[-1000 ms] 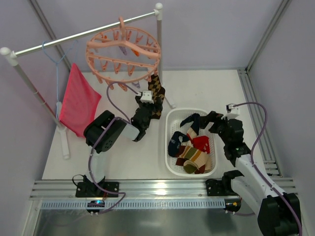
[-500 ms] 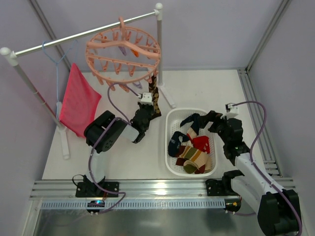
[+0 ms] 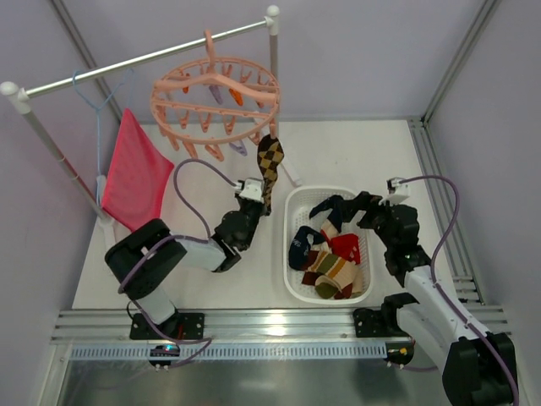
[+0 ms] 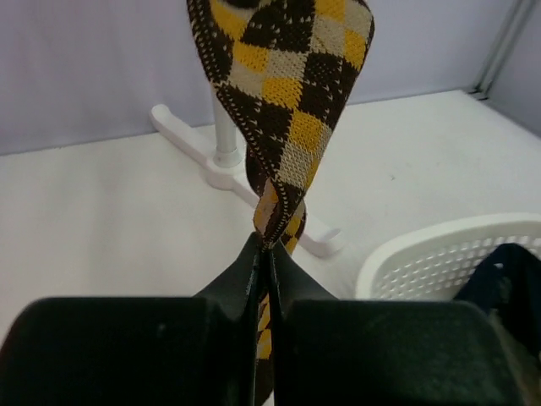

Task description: Remove the socks clipped to the hanger

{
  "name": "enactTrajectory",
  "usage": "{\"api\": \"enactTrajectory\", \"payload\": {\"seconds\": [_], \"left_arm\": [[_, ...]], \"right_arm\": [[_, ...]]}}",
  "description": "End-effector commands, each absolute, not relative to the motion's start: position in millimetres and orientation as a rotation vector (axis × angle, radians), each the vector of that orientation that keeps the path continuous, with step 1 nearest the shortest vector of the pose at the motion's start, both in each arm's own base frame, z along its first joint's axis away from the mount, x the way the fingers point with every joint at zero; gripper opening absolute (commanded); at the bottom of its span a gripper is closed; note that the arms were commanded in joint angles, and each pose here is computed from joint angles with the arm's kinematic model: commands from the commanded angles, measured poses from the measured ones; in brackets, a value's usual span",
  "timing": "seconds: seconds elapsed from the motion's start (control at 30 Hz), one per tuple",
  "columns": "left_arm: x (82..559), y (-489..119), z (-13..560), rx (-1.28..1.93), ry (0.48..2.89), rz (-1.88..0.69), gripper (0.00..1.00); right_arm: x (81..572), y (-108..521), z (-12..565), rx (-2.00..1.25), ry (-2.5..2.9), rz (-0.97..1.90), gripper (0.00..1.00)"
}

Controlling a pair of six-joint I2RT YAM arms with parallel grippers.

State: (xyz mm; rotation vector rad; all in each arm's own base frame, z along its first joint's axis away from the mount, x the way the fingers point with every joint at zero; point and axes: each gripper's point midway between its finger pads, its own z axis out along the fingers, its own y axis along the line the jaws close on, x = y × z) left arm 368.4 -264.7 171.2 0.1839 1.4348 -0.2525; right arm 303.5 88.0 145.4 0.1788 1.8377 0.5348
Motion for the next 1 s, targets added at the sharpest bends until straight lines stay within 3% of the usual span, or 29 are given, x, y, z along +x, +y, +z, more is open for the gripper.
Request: {"api": "enactTrajectory", "payload": {"seconds": [0.0,0.33,0.97], "left_arm": [[342,-260,247,0.090,1.248,-0.340,0.00],[287,-270,272,0.276,1.314,-0.410,0.00],[224,-252,243,0.476,1.435,-0.602,0.00]], "right_arm": [[300,95,170,0.105,1.769,0.574,0.97],[287,120,183,0.004,1.724,0.709,0.98],[285,221,201,-0.165,1.747,0.792,0.98]]}}
